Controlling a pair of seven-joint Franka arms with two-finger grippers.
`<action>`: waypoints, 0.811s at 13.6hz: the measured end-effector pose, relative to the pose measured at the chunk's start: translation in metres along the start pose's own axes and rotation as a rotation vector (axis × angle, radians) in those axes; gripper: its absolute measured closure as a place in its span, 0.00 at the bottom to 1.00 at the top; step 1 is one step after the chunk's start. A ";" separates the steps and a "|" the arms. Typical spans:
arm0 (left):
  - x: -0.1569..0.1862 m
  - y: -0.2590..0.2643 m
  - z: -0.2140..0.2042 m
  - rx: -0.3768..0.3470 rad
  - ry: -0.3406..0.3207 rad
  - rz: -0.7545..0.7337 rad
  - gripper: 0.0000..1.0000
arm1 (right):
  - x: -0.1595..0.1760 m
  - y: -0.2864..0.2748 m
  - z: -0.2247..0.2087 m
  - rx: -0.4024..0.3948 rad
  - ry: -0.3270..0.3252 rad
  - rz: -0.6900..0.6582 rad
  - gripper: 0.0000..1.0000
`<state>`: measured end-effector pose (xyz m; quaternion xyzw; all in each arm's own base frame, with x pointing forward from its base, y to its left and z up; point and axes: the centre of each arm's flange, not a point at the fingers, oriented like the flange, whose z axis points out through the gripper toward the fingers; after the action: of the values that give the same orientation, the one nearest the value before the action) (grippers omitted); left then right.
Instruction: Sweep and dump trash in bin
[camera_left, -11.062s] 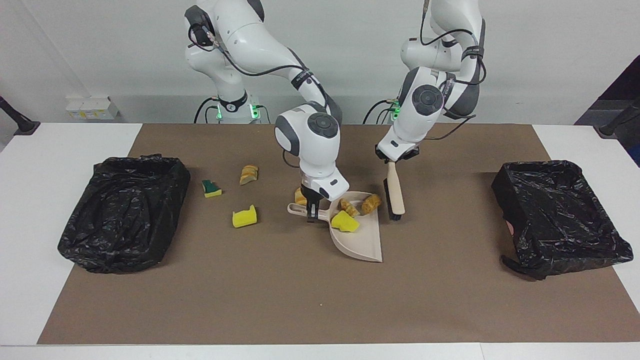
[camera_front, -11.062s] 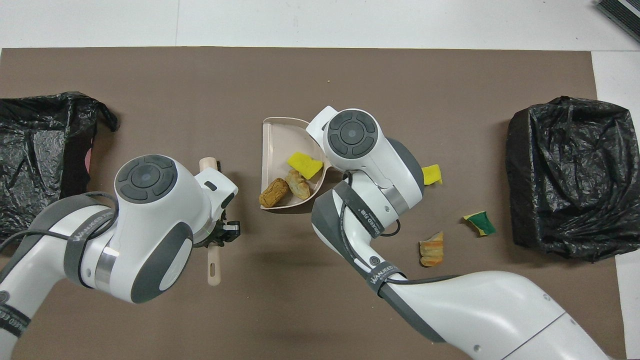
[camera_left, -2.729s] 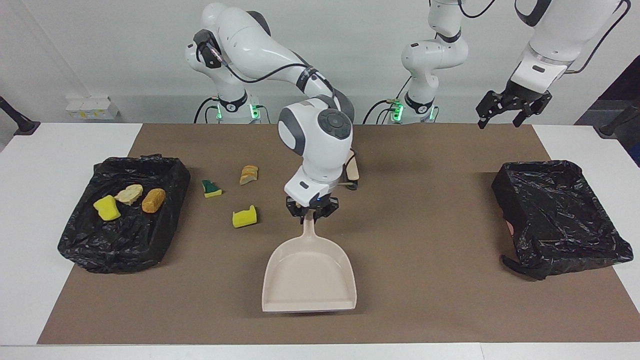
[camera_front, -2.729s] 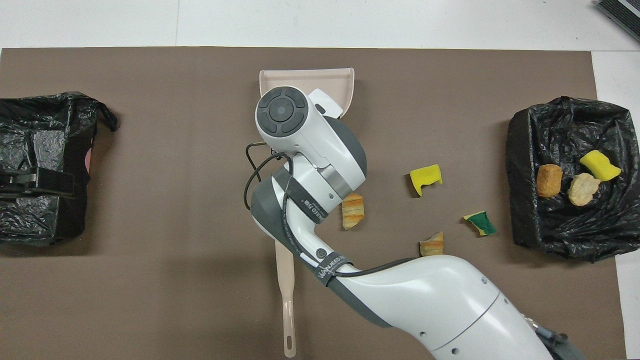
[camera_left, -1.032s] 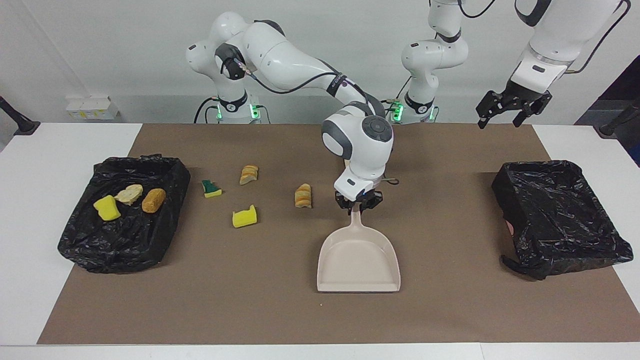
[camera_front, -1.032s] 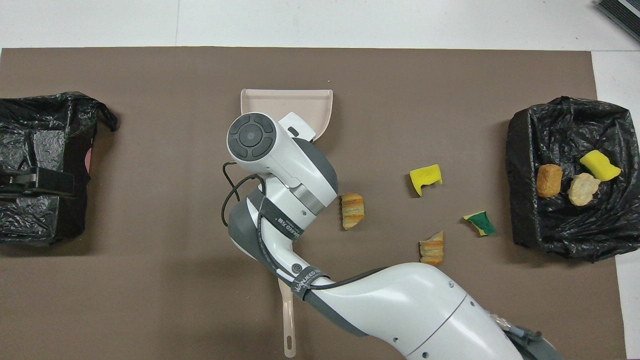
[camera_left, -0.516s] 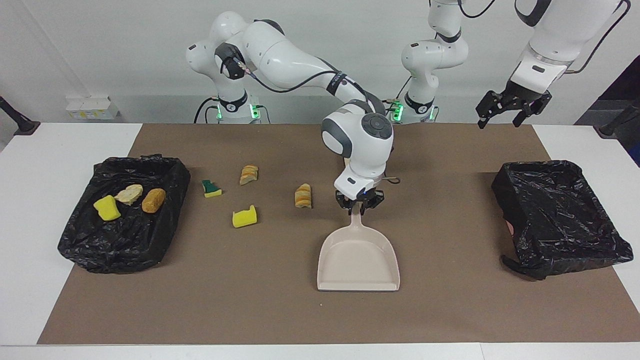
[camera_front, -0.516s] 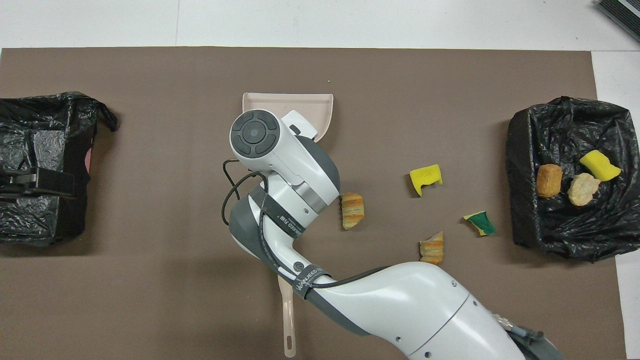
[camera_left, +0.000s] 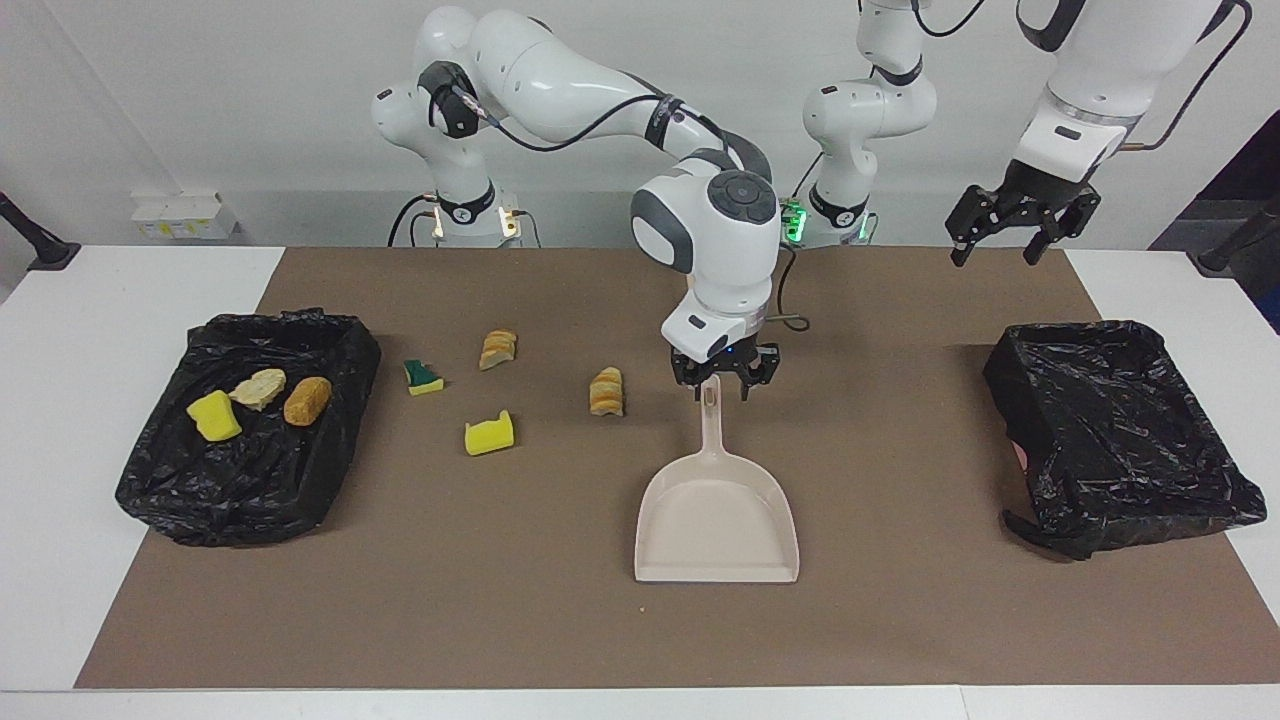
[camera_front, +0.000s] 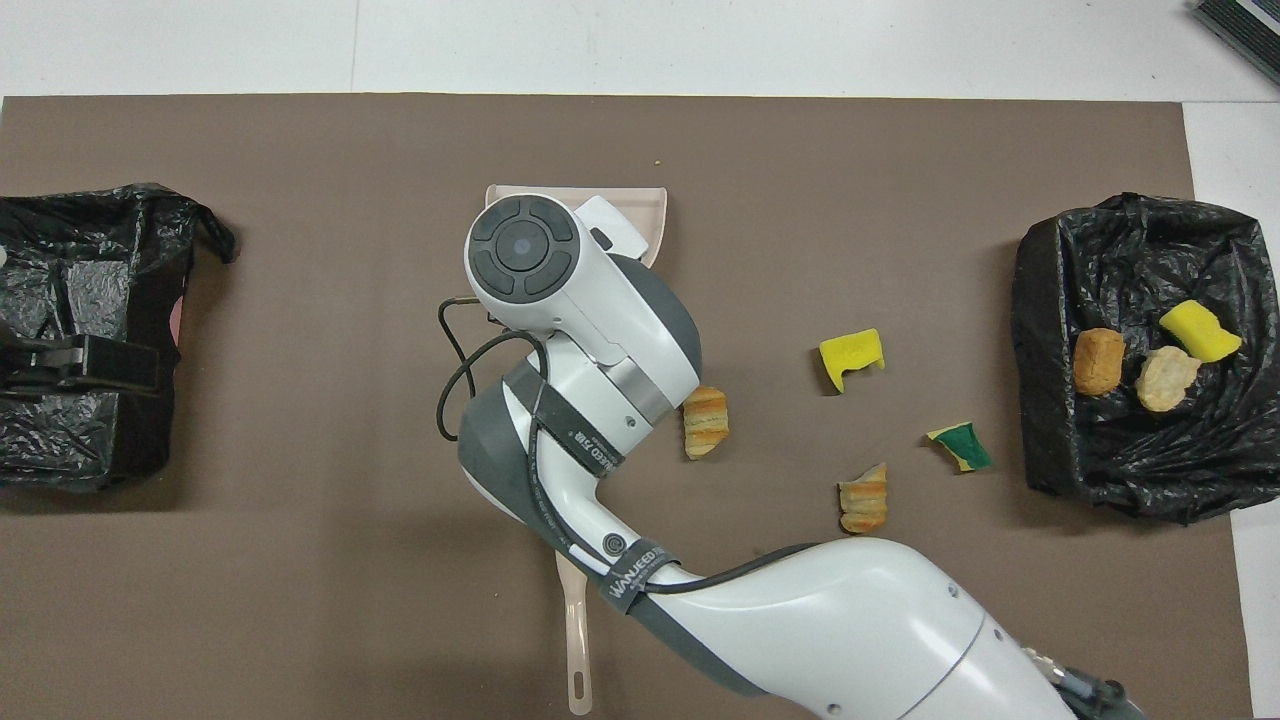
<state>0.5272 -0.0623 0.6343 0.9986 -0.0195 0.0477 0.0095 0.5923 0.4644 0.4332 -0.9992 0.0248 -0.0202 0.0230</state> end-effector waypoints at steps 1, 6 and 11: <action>0.007 0.013 0.007 -0.007 0.017 0.024 0.00 | -0.005 0.000 -0.001 -0.005 -0.009 0.003 0.32; 0.039 0.108 0.074 -0.060 0.041 0.049 0.00 | -0.083 -0.011 0.018 -0.089 -0.097 -0.027 0.20; 0.063 0.134 0.129 -0.091 0.058 0.036 0.00 | -0.192 -0.006 0.047 -0.110 -0.112 -0.062 0.21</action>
<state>0.5970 -0.2013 0.5143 0.9948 -0.0393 0.0758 0.0547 0.4025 0.4822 0.3787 -0.9988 -0.0065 0.0363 -0.0312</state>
